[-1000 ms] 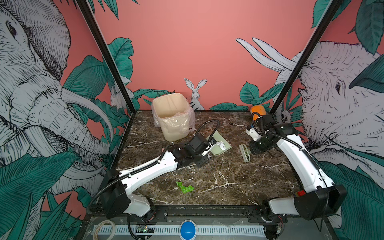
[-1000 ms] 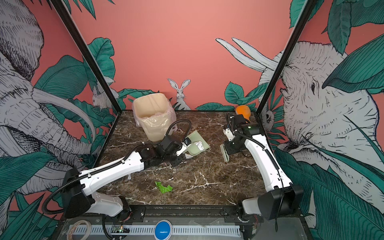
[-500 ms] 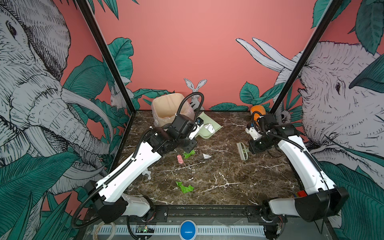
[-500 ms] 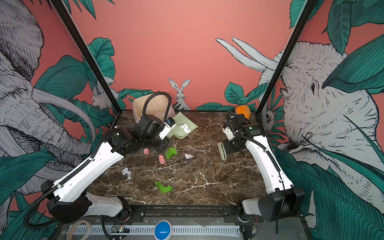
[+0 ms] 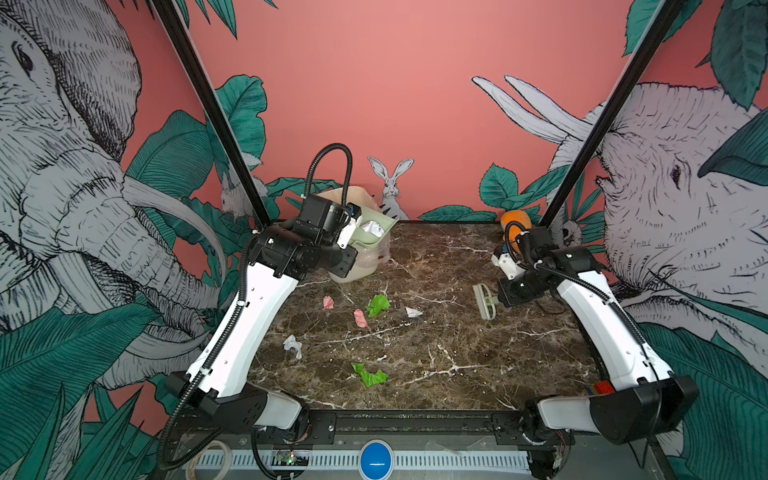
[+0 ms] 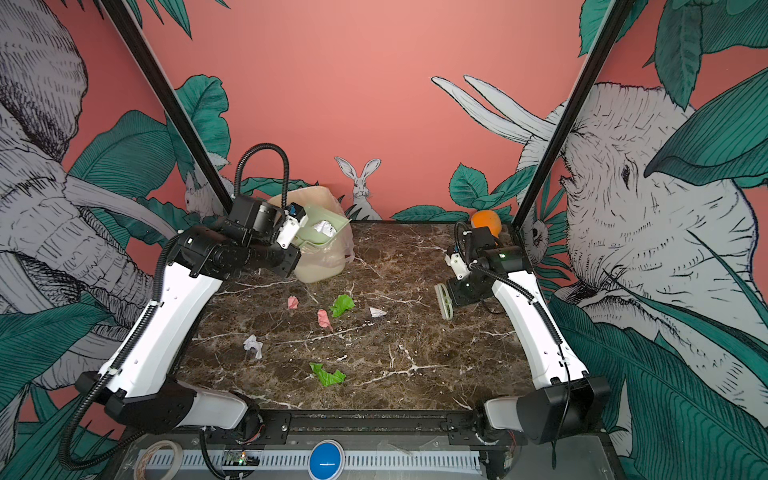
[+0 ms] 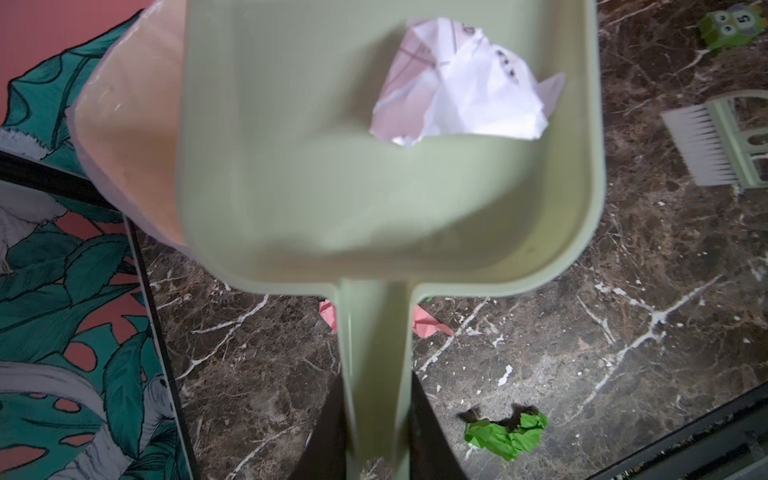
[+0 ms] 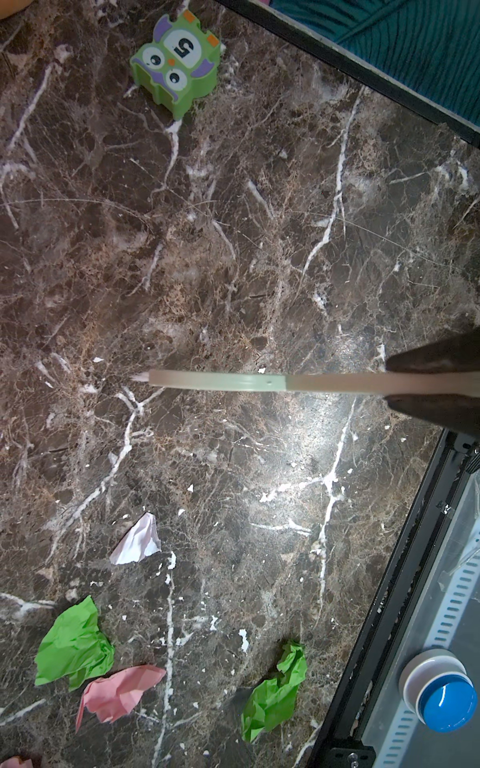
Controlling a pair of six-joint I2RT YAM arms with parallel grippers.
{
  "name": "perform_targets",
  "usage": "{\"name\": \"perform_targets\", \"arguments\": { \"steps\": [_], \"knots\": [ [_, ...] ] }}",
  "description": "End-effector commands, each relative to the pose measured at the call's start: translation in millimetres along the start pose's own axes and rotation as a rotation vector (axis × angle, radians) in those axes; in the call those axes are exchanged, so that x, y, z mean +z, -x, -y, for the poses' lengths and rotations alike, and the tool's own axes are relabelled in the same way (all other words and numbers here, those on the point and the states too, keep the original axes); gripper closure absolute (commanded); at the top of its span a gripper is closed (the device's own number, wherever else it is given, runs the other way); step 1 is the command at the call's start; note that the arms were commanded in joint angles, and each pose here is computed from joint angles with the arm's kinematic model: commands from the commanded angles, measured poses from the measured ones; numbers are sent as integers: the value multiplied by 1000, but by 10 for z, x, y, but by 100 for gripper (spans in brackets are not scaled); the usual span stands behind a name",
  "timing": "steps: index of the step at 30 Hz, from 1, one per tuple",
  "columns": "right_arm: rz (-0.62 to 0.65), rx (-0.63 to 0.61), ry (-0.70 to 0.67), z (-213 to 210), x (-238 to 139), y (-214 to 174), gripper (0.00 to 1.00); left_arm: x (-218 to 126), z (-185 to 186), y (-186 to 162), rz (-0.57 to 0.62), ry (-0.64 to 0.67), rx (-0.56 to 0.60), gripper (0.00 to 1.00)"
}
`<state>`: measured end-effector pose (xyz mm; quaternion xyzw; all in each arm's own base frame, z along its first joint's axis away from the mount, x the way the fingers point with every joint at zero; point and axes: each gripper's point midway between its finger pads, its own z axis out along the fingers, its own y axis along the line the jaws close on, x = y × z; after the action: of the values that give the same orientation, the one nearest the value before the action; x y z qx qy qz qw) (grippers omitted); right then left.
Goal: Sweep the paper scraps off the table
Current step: 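Carry the loaded dustpan up to the bin with the left gripper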
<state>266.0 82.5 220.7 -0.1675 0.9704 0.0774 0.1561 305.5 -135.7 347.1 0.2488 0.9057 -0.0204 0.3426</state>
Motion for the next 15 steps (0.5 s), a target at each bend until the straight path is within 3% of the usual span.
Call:
{"name": "perform_targets", "arguments": {
  "steps": [1, 8, 15],
  "knots": [
    [23, -5, 13, -21, -63, 71, 100, -73, -175, -52, -22, 12, -26, 95],
    [20, -16, 28, -44, -82, 117, 100, -7, -619, -182, -73, 109, -95, 95],
    [7, -33, 40, -58, -93, 124, 100, 79, -996, -217, -135, 241, -74, 95]
  ]
}}
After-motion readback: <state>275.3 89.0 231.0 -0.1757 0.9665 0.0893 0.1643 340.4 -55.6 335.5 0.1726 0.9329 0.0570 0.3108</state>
